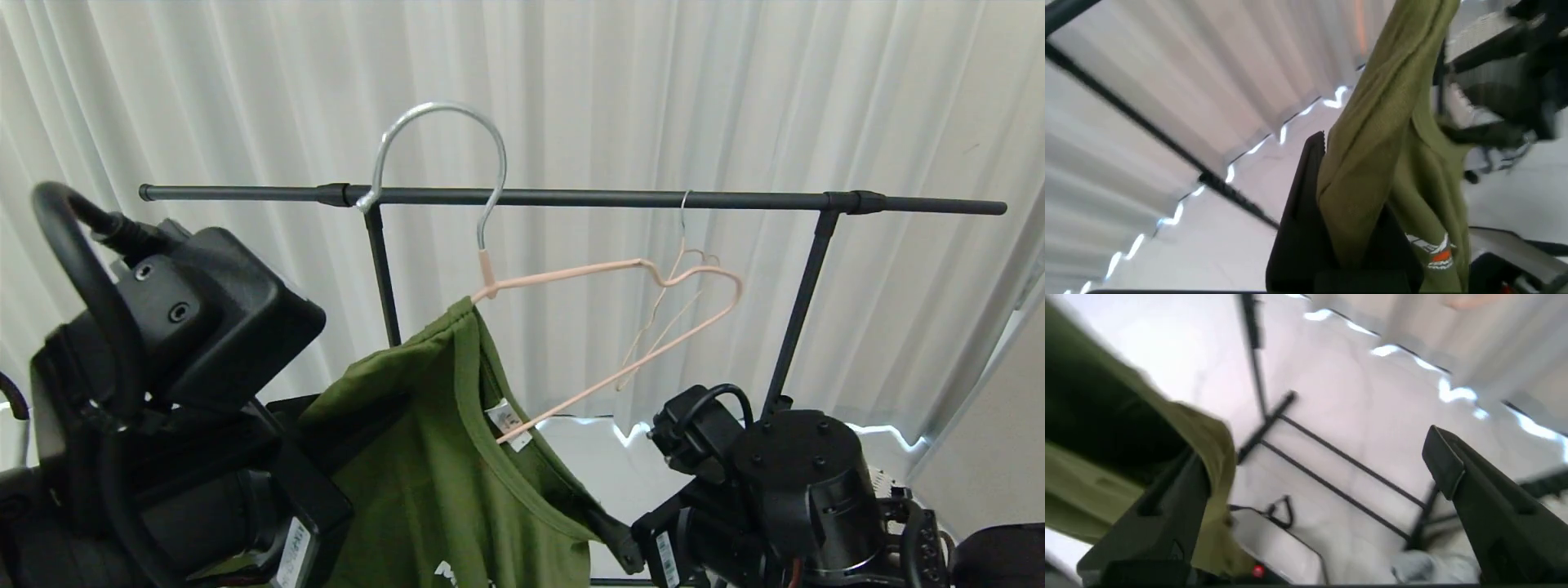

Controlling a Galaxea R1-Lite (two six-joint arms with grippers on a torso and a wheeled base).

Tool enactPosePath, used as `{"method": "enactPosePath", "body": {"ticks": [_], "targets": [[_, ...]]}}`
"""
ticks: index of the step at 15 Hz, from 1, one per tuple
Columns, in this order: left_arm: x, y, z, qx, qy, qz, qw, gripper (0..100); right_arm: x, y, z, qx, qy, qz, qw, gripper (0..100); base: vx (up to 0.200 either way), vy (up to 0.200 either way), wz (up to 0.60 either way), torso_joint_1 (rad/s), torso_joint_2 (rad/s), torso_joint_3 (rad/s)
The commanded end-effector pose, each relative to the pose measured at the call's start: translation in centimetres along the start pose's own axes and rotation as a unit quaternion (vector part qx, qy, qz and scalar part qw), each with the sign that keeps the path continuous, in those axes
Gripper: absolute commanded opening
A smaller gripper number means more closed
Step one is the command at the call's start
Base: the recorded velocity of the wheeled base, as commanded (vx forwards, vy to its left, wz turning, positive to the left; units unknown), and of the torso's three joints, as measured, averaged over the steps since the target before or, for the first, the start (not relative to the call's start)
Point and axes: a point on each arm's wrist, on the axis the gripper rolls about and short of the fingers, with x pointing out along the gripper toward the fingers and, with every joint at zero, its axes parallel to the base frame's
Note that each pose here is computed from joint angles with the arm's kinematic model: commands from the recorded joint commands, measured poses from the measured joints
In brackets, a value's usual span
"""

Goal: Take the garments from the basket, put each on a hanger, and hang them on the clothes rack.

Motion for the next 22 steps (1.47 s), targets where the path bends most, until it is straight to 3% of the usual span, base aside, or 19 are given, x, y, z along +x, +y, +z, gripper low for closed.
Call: {"method": "enactPosePath", "body": {"ticks": [1,5,9,13,16,19,22], "targets": [[-0.3,0.0,-1.2,0.006,0.015,0.019,0.9997,0,-0.8,-2.3,-0.1,0.008,0.004,-0.037,0.9993,100,0.0,0.0,0.0,0.0,0.0,0.0],[-1.4,-0.3,-4.1,0.023,0.033,0.011,0.9991,0,-2.5,-6.6,-0.6,0.029,0.002,-0.102,0.9944,100,0.0,0.0,0.0,0.0,0.0,0.0],[-2.6,-1.0,-6.5,0.043,0.036,-0.02,0.9982,0,-3.4,-8.2,0.2,0.036,-0.019,-0.129,0.9909,100,0.0,0.0,0.0,0.0,0.0,0.0],[-2.1,-1.6,-8.7,0.077,0.075,-0.028,0.9938,0,-4.6,-8.2,0.9,0.008,-0.038,-0.122,0.9917,100,0.0,0.0,0.0,0.0,0.0,0.0],[-1.1,-2.2,-9.0,0.096,0.103,-0.031,0.9896,0,-5.2,-8.1,1.1,-0.009,-0.048,-0.118,0.9918,100,0.0,0.0,0.0,0.0,0.0,0.0],[-0.2,-1.7,-8.8,0.084,0.123,-0.005,0.9889,0,-6.4,-7.1,0.0,-0.029,-0.043,-0.086,0.995,100,0.0,0.0,0.0,0.0,0.0,0.0],[-0.2,-1.3,-8.6,0.071,0.118,0.002,0.9905,0,-7.8,-5.3,-1.5,-0.056,-0.036,-0.027,0.9974,100,0.0,0.0,0.0,0.0,0.0,0.0]]}}
